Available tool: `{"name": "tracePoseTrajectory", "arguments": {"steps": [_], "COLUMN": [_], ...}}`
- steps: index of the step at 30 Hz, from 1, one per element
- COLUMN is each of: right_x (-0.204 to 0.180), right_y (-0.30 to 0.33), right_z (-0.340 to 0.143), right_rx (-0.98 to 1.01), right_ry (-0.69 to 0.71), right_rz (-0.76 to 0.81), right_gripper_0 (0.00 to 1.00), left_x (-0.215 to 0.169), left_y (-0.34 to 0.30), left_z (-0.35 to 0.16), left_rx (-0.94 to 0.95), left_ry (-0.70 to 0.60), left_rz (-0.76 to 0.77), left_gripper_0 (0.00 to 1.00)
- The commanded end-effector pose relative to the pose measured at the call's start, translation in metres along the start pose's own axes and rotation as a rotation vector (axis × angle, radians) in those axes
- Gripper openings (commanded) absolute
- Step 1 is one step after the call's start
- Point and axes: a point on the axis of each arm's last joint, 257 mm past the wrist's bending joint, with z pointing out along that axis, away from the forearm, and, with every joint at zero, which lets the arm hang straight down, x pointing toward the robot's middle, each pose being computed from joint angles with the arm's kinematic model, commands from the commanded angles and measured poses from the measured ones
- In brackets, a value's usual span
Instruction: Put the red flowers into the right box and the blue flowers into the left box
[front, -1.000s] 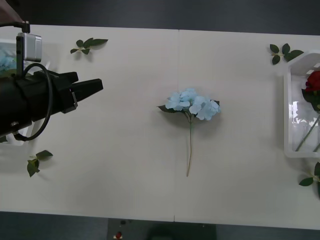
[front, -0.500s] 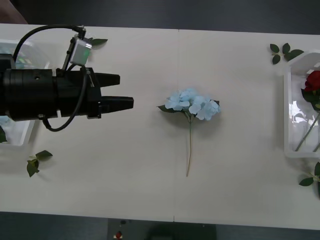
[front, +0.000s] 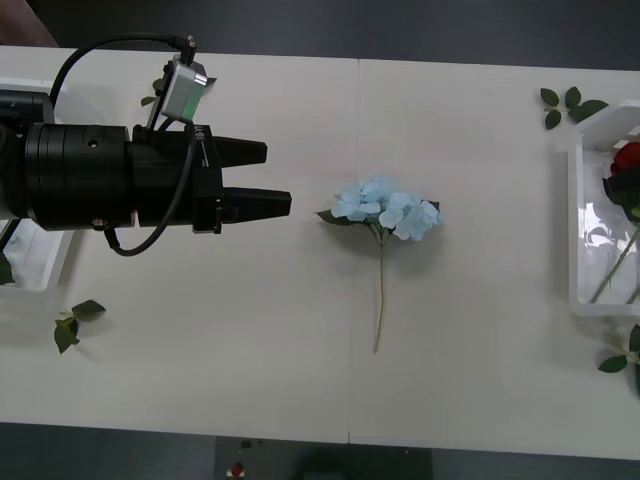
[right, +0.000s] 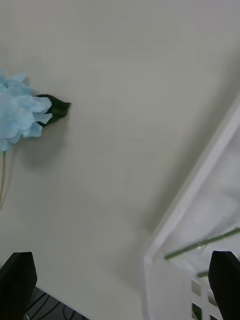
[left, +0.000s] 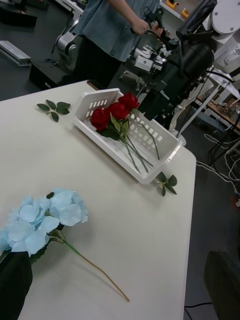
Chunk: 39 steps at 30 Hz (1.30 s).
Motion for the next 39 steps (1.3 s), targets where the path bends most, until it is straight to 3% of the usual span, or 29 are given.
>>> {"name": "tracePoseTrajectory", "arguments": {"steps": [1, 20, 39], "right_x": [-0.025, -0.013, 0.019], "right_y": [0.046, 0.172, 0.237], "right_z": [0.012, 0.158, 0.249], "right_rx": [-0.07, -0.004, -0.011], "right_ry": [-0.078, 0.05, 0.088], "right_rz": [-0.045, 0.05, 0.127], "right_gripper_0": [1.0, 1.0, 1.0], "left_x": [-0.01, -0.01, -0.01], "left_y": [-0.003, -0.003, -0.003], "left_z": [-0.004, -0.004, -0.004], "left_rx": [0.002, 0.002, 0.002], "left_ry": [-0.015, -0.015, -0.015], "left_rz": [0.046, 0.046, 0.046], "left_gripper_0": [1.0, 1.0, 1.0]}}
